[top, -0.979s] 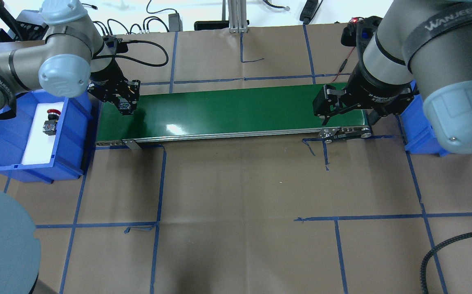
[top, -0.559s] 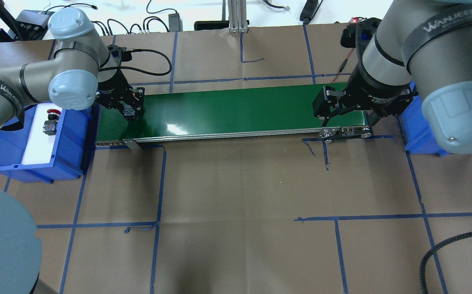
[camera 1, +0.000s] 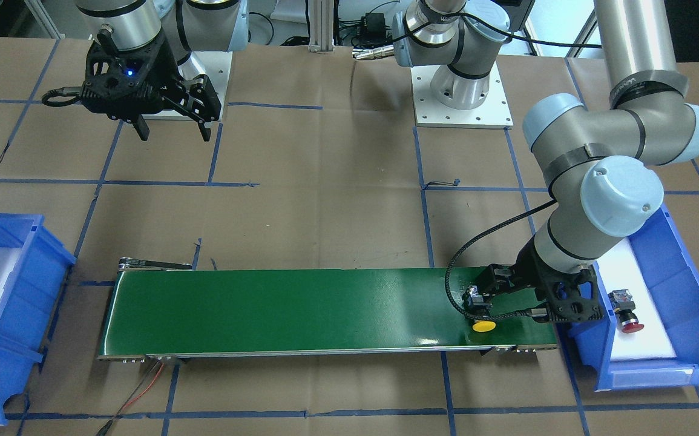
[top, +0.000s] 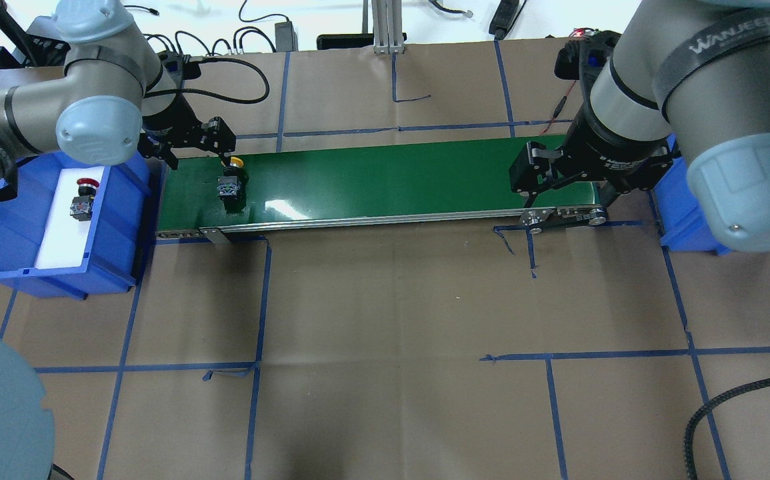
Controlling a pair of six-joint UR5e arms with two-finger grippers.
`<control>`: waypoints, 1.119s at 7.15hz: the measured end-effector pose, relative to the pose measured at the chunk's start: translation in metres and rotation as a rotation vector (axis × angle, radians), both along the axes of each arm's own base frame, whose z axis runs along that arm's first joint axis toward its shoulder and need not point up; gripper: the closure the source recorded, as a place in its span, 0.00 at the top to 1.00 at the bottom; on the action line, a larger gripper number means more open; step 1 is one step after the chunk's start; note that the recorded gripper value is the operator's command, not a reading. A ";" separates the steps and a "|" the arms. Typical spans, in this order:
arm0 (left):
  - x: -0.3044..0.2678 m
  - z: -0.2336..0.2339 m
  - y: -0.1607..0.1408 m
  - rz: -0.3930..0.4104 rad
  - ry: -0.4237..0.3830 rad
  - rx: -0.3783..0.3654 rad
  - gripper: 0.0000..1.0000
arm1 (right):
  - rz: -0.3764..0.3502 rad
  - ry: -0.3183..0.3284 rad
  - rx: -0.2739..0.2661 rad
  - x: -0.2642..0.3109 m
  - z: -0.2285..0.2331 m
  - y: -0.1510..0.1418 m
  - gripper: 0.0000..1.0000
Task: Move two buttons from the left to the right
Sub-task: 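Lower the yellow button onto the green belt and open the left gripper, then raise the left gripper and move it back over the blue bin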
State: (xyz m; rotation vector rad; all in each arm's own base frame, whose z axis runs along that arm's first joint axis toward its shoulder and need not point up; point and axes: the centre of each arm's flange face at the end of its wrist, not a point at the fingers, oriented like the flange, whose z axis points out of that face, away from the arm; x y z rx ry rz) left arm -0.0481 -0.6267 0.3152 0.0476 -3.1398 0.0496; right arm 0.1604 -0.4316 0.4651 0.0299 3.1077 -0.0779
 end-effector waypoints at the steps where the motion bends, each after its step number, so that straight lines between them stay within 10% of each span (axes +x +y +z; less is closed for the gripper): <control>1: 0.000 0.026 0.003 -0.002 0.001 0.005 1.00 | 0.000 0.000 -0.001 0.000 0.000 0.000 1.00; 8: 0.093 0.119 0.015 -0.008 0.000 0.025 1.00 | 0.000 0.000 -0.003 0.000 0.001 0.000 1.00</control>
